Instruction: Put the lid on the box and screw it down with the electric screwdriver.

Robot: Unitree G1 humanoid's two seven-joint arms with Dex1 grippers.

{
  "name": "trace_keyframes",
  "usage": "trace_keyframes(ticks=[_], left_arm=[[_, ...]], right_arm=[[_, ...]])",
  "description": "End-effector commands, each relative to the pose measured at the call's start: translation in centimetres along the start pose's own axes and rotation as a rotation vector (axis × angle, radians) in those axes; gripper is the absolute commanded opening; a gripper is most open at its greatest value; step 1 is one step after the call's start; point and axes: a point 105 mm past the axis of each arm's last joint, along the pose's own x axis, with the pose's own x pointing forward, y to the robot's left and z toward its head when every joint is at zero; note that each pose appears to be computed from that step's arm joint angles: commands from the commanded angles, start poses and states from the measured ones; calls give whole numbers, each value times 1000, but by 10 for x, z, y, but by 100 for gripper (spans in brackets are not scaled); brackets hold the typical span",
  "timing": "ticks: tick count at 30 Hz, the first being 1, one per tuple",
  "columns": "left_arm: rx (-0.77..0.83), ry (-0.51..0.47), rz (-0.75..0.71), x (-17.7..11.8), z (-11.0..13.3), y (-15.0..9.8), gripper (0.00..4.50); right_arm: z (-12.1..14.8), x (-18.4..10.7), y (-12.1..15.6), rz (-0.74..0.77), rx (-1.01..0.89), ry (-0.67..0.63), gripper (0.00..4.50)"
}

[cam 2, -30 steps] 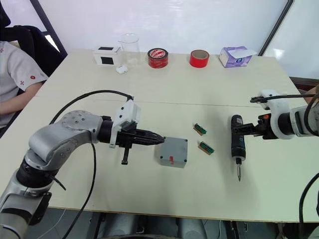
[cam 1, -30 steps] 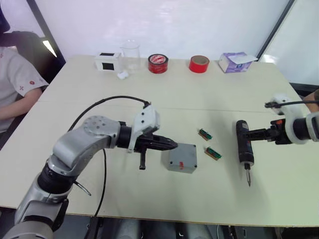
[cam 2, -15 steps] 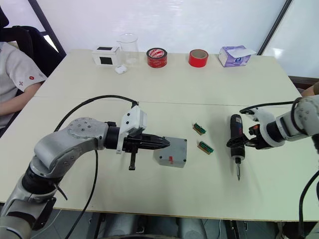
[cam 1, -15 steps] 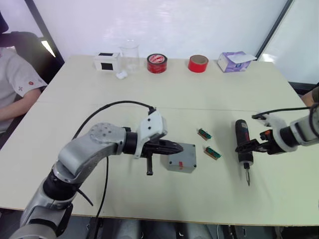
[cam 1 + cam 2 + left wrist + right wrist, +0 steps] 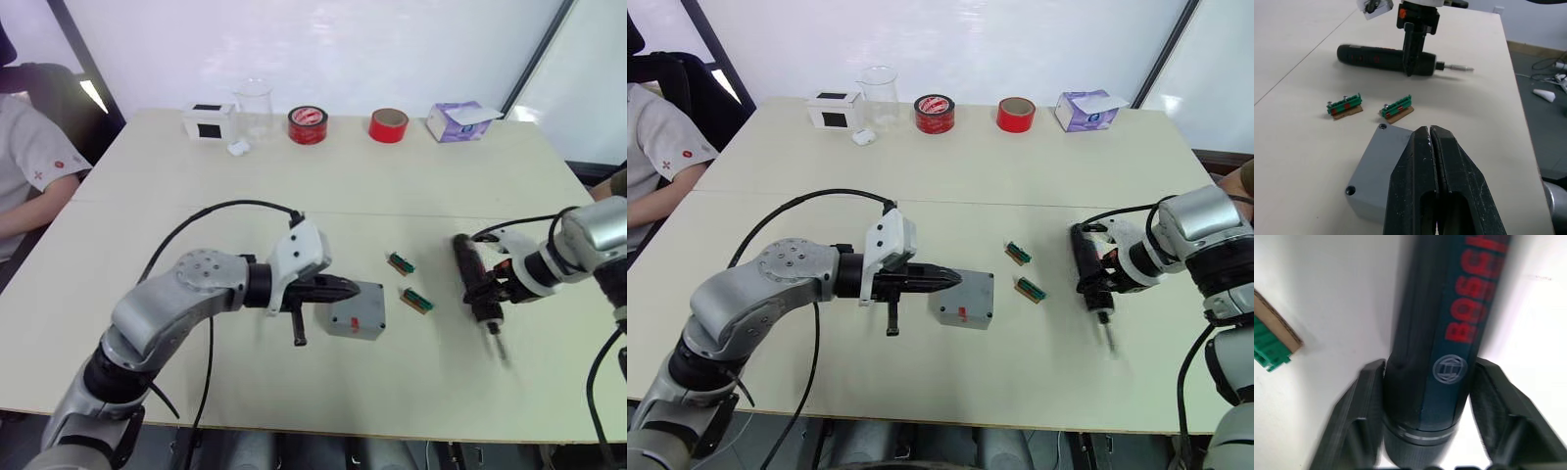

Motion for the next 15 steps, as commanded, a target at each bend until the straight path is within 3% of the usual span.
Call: trace_keyframes(ticks=[1, 3, 7, 11, 15], left_arm=[[27, -27, 4, -5, 8, 2, 0], [29, -25, 6, -5, 7, 5, 0], [34, -16, 14, -6, 4, 14, 0], [15, -12, 15, -7, 0, 27, 0], [-12, -14, -11, -5, -3, 31, 0]], right_arm=[[-7, 3, -1, -1, 0, 30, 181], [-3, -1, -4, -7, 11, -1, 181], [34, -23, -17, -50, 31, -213, 181], [107, -91, 0, 92, 9, -759, 181], [124, -142, 24, 140, -133, -1172, 181]])
